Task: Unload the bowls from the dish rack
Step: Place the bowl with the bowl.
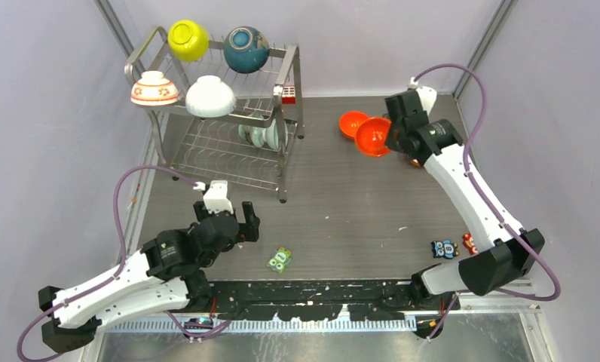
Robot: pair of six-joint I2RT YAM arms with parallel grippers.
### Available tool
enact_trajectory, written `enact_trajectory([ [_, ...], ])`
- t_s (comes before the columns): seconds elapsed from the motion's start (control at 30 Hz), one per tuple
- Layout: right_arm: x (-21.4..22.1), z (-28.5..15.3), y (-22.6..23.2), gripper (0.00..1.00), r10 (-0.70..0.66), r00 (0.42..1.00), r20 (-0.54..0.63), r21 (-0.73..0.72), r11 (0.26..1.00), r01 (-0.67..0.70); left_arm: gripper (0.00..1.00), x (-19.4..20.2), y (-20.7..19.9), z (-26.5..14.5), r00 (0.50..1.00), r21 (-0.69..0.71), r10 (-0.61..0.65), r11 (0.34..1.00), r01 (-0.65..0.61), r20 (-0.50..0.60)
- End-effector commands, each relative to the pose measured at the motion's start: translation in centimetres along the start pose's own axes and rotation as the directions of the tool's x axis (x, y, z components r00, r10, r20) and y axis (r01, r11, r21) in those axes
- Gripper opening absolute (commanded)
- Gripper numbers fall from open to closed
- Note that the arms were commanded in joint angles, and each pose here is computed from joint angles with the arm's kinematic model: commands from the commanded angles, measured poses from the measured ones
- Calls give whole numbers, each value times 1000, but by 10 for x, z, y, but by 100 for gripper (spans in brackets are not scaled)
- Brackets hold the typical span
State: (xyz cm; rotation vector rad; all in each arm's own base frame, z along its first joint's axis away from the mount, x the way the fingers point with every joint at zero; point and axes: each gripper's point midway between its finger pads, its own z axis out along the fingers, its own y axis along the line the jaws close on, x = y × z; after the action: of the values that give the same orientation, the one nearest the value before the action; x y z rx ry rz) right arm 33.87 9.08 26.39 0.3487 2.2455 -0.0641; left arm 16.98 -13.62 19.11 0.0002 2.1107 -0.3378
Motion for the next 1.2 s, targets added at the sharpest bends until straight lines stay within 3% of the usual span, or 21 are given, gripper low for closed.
enact_trajectory([
  [0.0,-50,27,-13,1,191,975,118,23,981,-195,100,2,20,7,998,-78,-17,997,22,61],
  [0.07,-72,47,-18,1,295,940,170,-5,954,-299,100,3,26,8,997,-99,-20,995,28,79],
  [0.17,-86,80,-21,1,347,922,170,2,936,-352,100,-1,40,6,993,-162,-21,986,39,114],
  [0.7,-99,184,29,1,322,947,-12,-60,945,-322,96,-5,60,1,964,-147,-126,976,163,236],
  [1.17,-83,229,44,1,322,944,-73,-48,944,-326,96,0,58,6,974,-164,-91,978,126,207],
])
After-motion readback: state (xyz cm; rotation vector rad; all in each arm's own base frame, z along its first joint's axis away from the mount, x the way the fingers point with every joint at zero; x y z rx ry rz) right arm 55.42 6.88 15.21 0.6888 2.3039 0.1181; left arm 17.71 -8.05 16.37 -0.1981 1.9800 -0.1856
